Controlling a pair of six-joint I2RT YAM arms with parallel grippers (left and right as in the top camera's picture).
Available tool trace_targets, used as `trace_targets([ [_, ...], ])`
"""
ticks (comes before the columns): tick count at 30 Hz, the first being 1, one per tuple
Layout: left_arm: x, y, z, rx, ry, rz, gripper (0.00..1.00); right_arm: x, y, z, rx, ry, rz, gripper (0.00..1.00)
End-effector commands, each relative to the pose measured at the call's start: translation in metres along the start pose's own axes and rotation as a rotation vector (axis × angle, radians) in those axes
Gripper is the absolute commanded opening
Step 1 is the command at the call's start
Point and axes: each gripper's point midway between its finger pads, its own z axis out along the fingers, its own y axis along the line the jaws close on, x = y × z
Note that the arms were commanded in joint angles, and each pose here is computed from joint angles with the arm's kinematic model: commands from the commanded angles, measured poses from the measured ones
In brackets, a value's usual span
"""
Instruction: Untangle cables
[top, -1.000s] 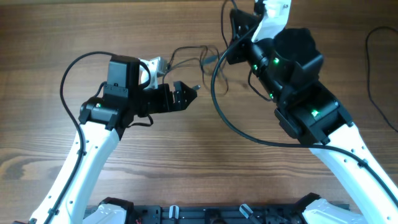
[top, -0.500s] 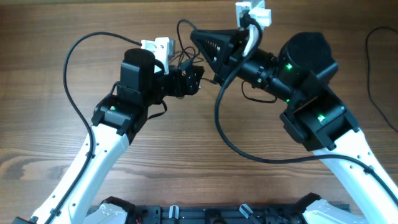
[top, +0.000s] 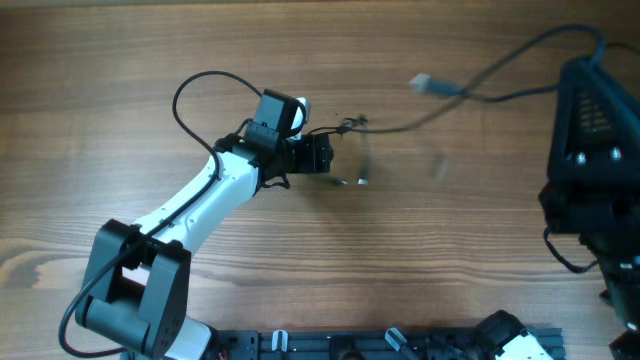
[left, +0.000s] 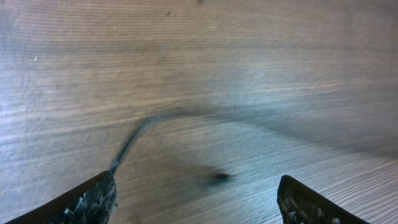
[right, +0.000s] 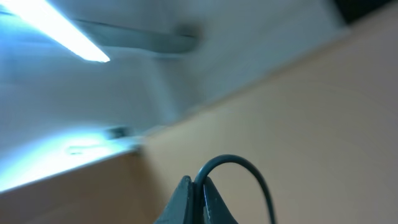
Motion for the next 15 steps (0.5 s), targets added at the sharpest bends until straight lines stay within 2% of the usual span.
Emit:
trace_targets([
  [1, 0.001, 0.006, 0.001, -0.025, 0.004, -0.005, 0.84, -0.006, -0.049, -0.011, 0.281, -0.038, -0.102, 0.04],
  [5, 0.008, 0.012, 0.000, -0.048, 0.035, -0.015, 0.85, -0.017, -0.087, -0.028, 0.529, -0.087, -0.164, 0.04],
  [9, 0.016, 0.041, -0.004, -0.194, 0.051, -0.050, 0.84, -0.059, -0.113, -0.066, 0.808, -0.179, -0.290, 0.04],
  [12, 0.022, 0.087, -0.018, -0.396, 0.038, -0.223, 0.84, -0.081, -0.116, -0.083, 0.903, -0.201, -0.350, 0.04],
  [15, 0.027, 0.113, -0.028, -0.445, 0.055, -0.348, 0.84, -0.078, -0.117, -0.083, 0.908, -0.176, -0.375, 0.04],
])
